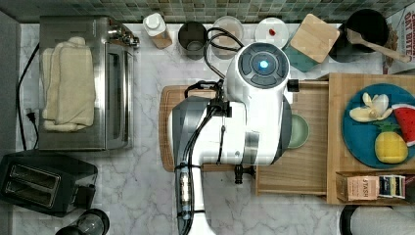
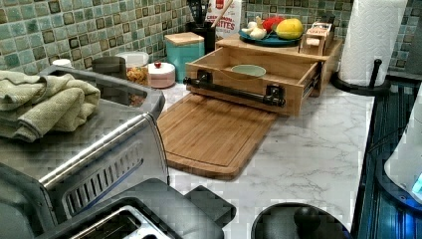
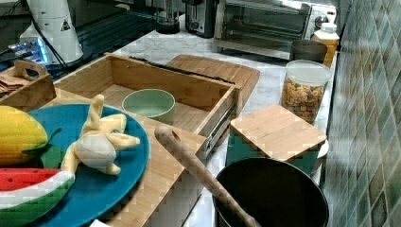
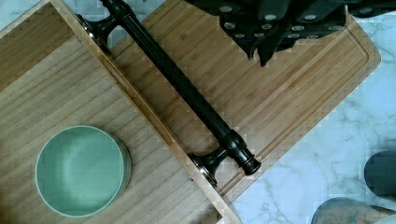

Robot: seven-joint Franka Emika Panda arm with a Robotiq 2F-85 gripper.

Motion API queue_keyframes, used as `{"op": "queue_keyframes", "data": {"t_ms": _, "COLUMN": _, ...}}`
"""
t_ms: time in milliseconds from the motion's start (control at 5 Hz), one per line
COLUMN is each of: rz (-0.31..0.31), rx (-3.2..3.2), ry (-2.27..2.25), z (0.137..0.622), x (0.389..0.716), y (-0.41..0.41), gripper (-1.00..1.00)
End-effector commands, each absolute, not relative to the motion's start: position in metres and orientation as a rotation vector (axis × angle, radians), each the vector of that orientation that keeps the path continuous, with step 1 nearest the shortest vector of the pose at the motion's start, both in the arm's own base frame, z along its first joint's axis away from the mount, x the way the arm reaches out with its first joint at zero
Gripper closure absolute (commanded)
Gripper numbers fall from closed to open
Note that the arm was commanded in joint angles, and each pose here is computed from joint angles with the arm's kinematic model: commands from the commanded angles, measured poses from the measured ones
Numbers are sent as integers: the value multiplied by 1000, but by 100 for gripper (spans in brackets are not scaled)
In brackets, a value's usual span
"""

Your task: Close the drawer.

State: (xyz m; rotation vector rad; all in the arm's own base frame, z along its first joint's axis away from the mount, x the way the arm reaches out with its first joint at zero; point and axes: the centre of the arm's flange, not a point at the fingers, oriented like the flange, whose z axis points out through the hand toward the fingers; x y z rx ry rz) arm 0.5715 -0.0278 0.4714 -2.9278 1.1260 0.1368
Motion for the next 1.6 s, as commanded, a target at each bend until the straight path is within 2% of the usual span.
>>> {"op": "queue_keyframes", "data": {"t_ms": 200, "rz": 133, "rx": -2930, "ry": 994, "z": 456, "x": 567, "y": -27, "gripper": 100}}
{"op": "queue_keyframes", "data": {"t_ms": 400, "rz": 181, "rx": -3000, "ry": 683, "z": 450, "x": 569, "y": -16, "gripper": 100}}
{"op": "queue_keyframes", "data": {"t_ms": 600, "rz": 64, "rx": -3103, "ry": 296, "z": 441, "x": 561, "y": 16, "gripper": 100}}
{"op": "queue_keyframes", "data": {"t_ms": 1000, "rz": 160, "rx": -3147, "ry": 41, "z": 397, "x": 555, "y": 50, "gripper": 100}}
{"op": "queue_keyframes", "data": {"t_ms": 1600, "rz": 138, "rx": -3231, "ry": -203, "z": 320, "x": 517, "y": 50, "gripper": 100}}
